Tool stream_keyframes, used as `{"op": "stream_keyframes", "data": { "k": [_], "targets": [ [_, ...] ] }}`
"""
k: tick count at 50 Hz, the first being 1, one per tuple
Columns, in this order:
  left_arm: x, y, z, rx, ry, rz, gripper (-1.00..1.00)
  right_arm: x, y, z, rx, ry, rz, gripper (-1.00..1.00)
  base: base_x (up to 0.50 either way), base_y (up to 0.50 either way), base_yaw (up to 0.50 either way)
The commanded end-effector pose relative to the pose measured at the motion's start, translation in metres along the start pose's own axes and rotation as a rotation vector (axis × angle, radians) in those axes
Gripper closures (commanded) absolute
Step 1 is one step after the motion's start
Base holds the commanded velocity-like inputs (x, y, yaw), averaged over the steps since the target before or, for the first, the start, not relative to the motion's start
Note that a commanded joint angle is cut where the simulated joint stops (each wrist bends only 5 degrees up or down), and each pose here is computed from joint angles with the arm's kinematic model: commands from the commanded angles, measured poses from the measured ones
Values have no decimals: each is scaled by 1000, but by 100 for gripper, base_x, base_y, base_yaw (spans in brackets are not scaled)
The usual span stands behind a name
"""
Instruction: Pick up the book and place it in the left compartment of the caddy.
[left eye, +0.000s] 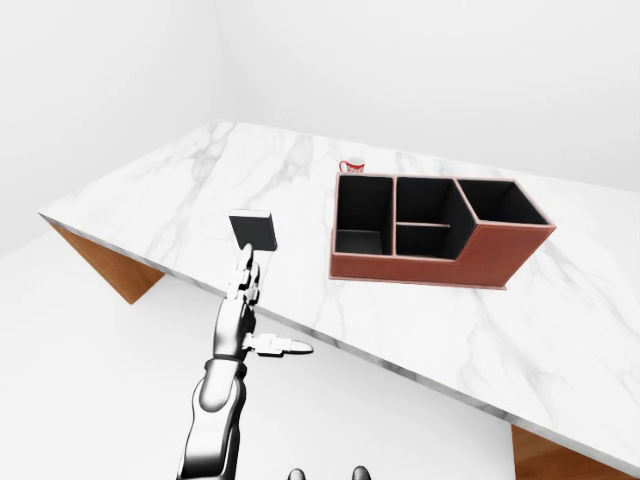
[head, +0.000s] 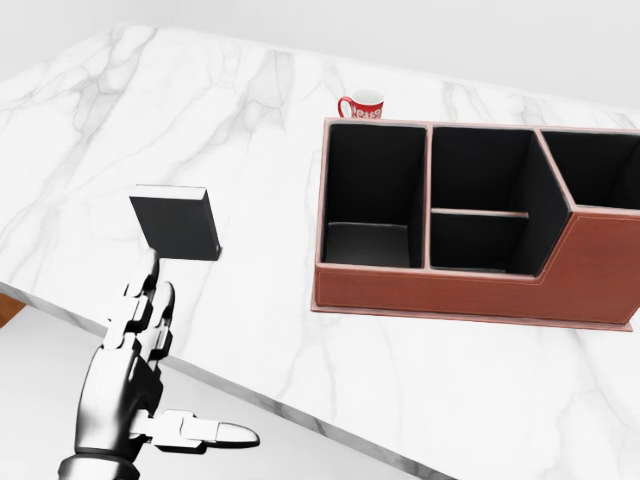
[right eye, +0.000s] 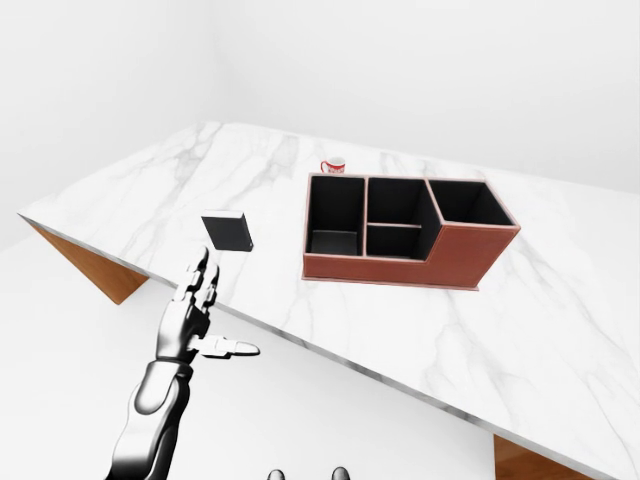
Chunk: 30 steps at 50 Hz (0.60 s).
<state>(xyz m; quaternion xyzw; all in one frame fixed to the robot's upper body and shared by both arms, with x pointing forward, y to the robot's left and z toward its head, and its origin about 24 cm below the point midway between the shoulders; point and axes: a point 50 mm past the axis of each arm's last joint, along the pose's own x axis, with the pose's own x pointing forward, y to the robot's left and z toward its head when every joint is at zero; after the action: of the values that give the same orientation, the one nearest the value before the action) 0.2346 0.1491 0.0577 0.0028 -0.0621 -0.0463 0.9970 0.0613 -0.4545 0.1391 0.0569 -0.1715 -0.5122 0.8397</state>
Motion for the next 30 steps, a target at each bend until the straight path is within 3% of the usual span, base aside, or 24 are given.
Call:
{"op": "stream_keyframes", "data": {
  "k": [1,11,30],
  "targets": [
    [0,0,-4,0,15,-4,-100,0,0,1,-1,-4,4,-100,0,0,0],
    [0,-1,-2,3,8,-5,-100,-1,0,2,-3,-8,5,-100,0,0,0],
    [1,0,-3,3,14,0,-100,0,0,-2,-9,8,6,-100,17,8,0]
  ]
}}
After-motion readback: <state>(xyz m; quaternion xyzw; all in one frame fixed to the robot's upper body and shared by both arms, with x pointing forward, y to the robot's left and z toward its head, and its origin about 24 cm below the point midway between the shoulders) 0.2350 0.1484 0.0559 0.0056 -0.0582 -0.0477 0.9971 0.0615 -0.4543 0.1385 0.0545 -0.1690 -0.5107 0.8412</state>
